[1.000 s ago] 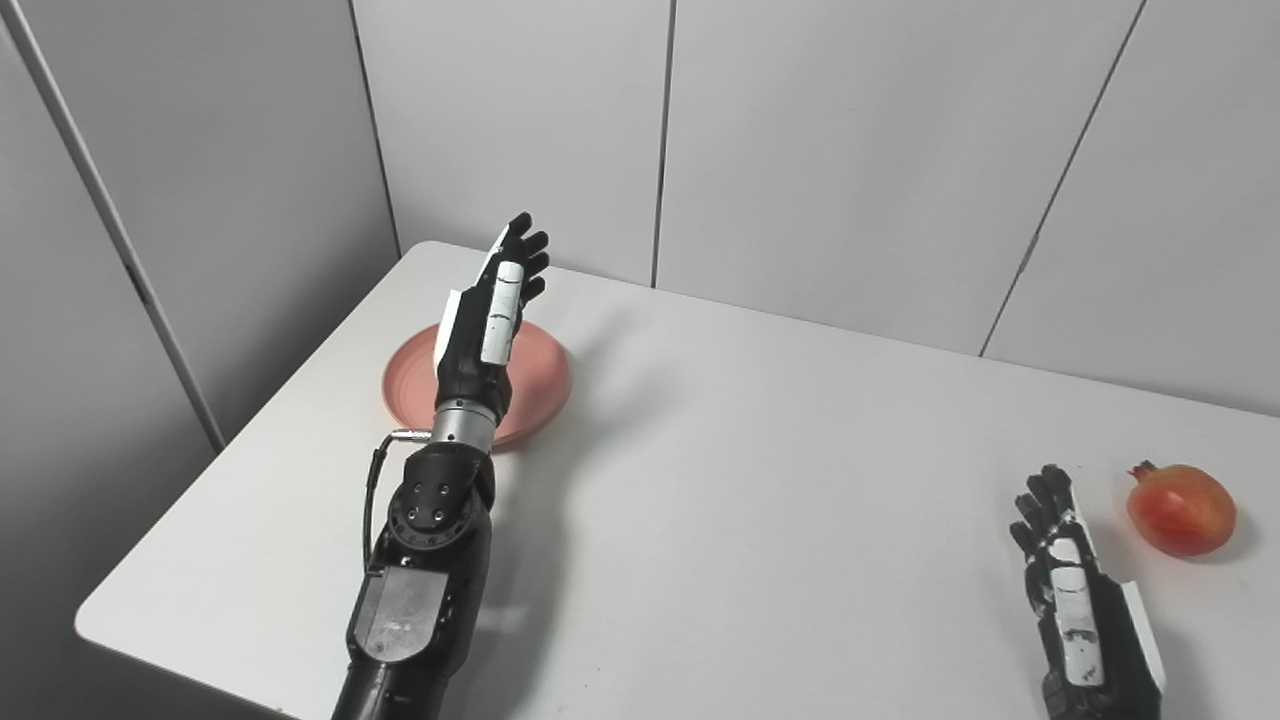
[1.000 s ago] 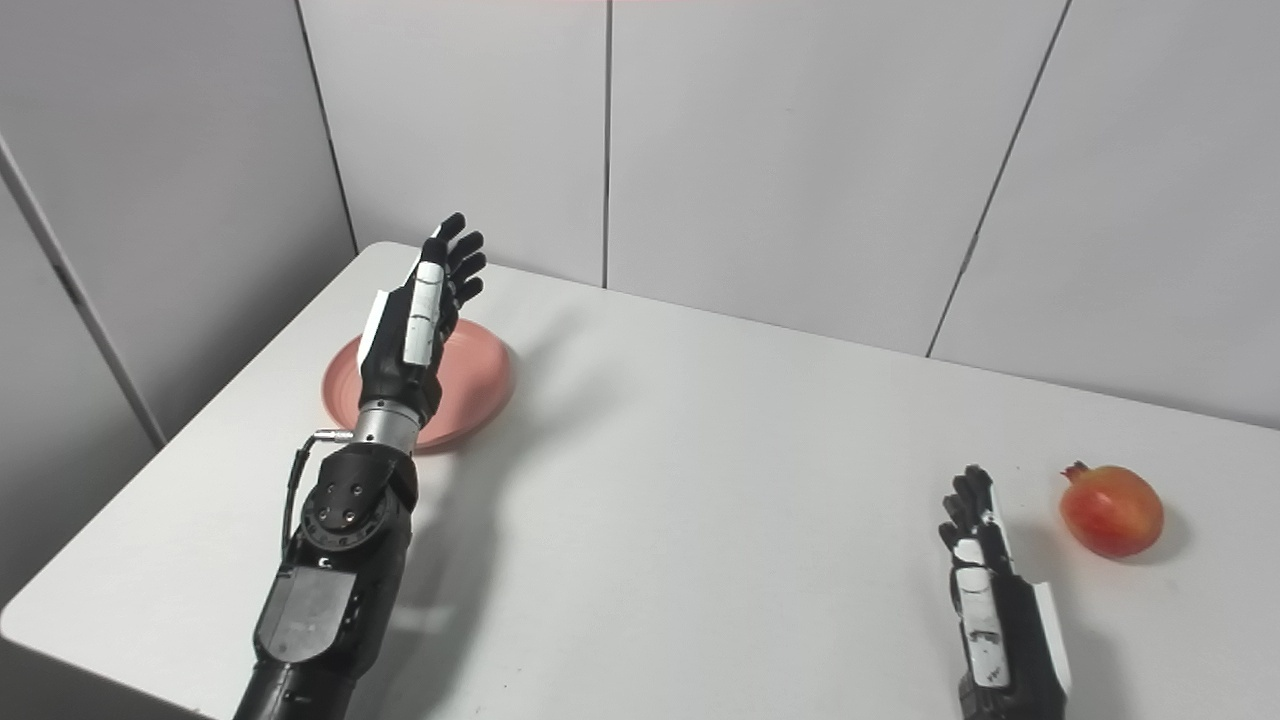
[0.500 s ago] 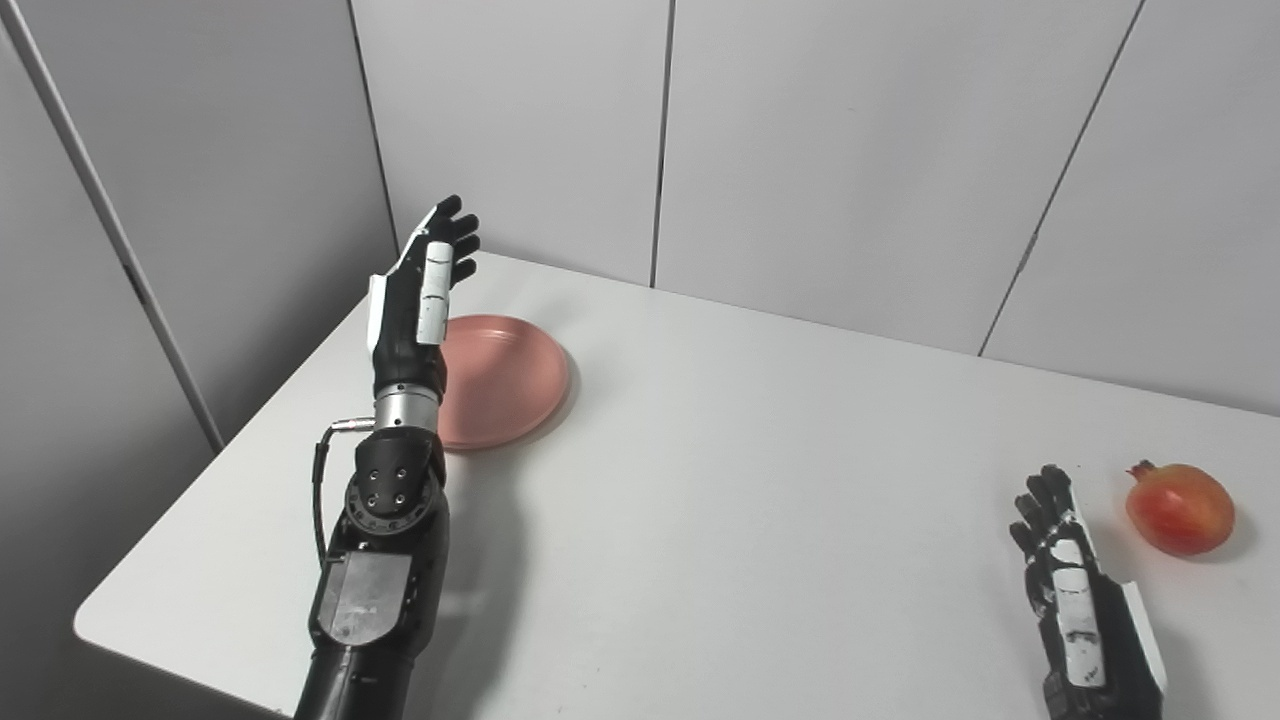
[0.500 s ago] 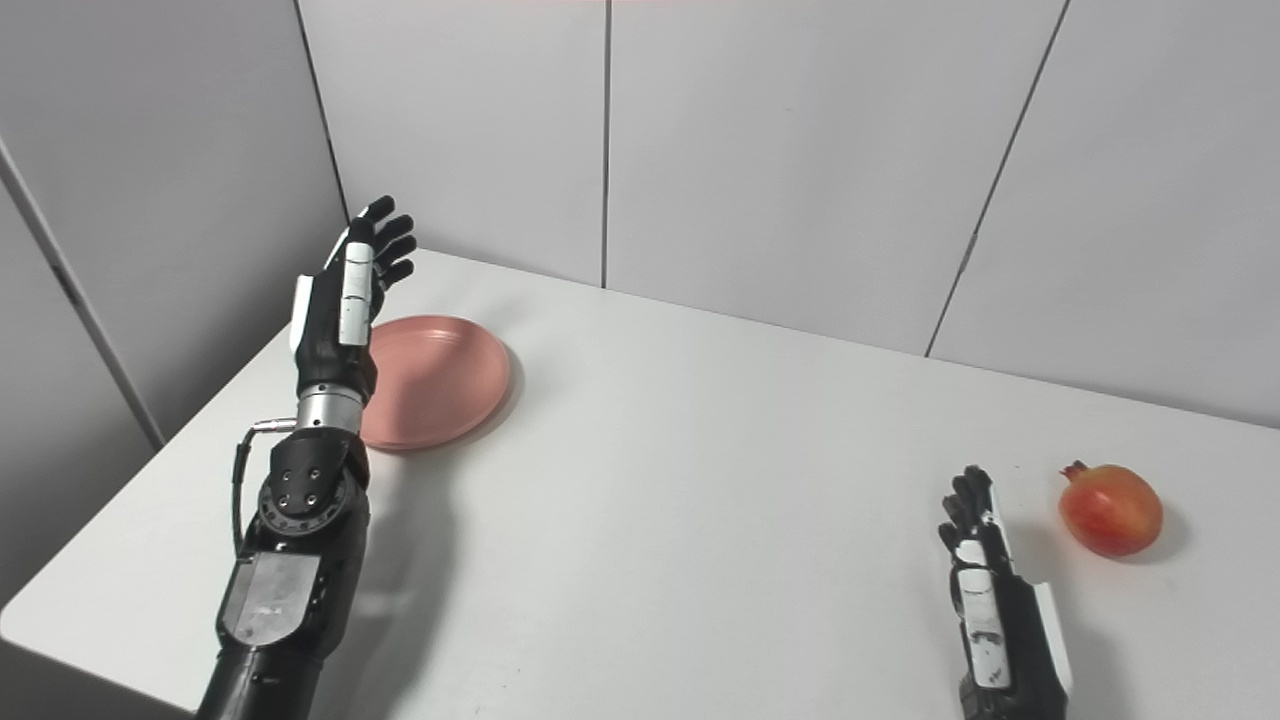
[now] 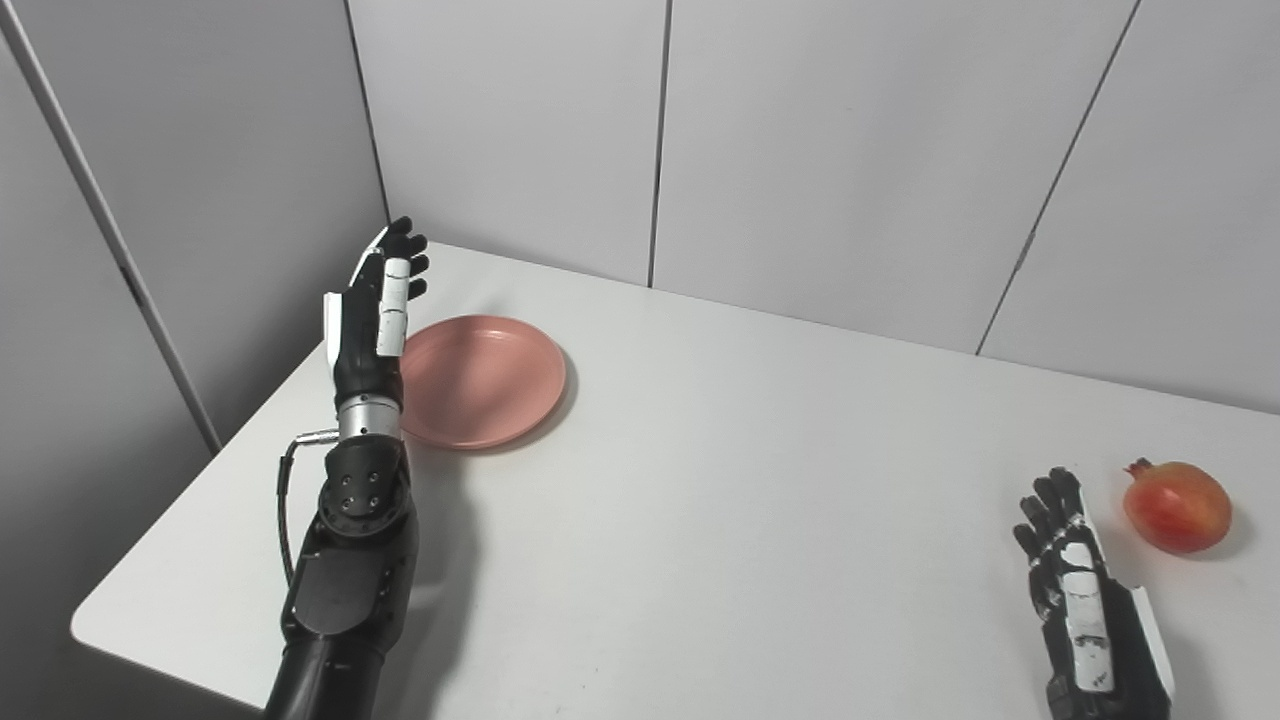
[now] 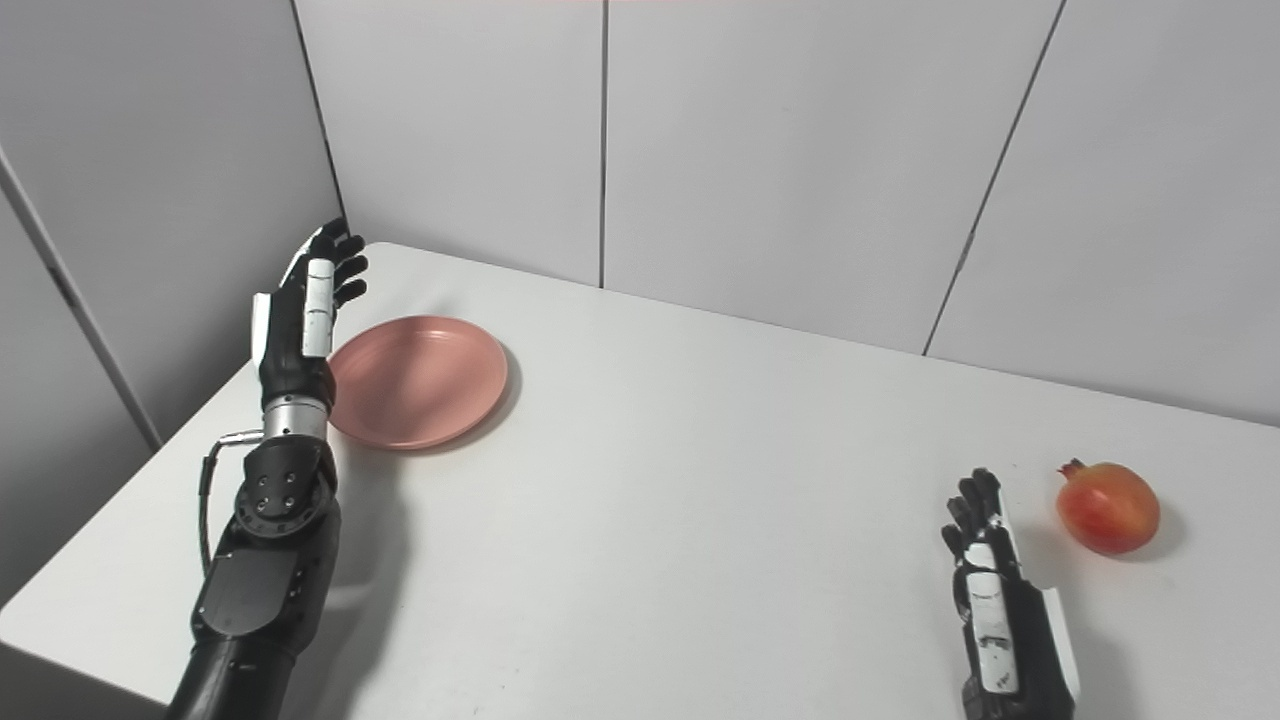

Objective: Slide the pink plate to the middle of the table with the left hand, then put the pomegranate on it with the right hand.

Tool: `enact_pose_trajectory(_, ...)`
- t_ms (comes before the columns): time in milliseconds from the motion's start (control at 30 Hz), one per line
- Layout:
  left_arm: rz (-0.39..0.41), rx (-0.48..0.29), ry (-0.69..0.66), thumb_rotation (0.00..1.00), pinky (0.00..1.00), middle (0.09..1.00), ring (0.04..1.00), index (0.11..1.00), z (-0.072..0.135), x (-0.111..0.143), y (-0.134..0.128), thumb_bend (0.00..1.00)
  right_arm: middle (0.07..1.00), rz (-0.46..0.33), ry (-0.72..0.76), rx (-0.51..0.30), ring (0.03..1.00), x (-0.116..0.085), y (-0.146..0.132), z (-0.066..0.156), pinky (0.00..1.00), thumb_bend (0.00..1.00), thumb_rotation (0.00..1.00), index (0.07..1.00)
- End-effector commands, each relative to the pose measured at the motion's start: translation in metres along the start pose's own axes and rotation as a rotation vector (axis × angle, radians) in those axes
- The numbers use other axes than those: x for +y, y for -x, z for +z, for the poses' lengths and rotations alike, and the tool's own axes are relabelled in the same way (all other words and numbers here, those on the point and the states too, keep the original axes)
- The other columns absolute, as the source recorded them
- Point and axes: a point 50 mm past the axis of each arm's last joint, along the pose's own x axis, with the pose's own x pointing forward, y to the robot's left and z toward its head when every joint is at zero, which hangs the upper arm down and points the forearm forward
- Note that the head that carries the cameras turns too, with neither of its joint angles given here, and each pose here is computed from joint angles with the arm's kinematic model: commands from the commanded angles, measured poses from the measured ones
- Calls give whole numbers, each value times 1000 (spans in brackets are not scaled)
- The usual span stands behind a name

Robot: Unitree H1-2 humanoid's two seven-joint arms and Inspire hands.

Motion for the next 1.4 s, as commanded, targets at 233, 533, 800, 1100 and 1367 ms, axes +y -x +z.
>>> enact_pose_trajectory(233, 40, -68, -34, 1000, 802, 830, 831, 821, -1, 18, -19, 835, 1000, 6, -16, -82, 1000, 0, -8, 15, 1000, 555, 927, 1000)
enact_pose_trajectory(533, 60, -56, -47, 1000, 816, 843, 841, 836, -12, 25, -21, 804, 1000, -1, -25, -81, 1000, -1, -8, 17, 1000, 579, 912, 1000)
enact_pose_trajectory(800, 64, -3, -28, 1000, 828, 853, 847, 844, -23, 26, -20, 761, 1000, 0, -26, -79, 1000, -1, -8, 18, 1000, 582, 910, 1000)
enact_pose_trajectory(1100, 58, 48, -28, 1000, 862, 869, 864, 855, -31, 25, -19, 752, 1000, 5, -17, -86, 1000, -1, -7, 19, 1000, 579, 932, 1000)
enact_pose_trajectory(1367, 6, 75, -4, 1000, 915, 887, 884, 880, -31, 12, -16, 743, 1000, 5, -16, -87, 1000, -2, -7, 21, 1000, 580, 926, 1000)
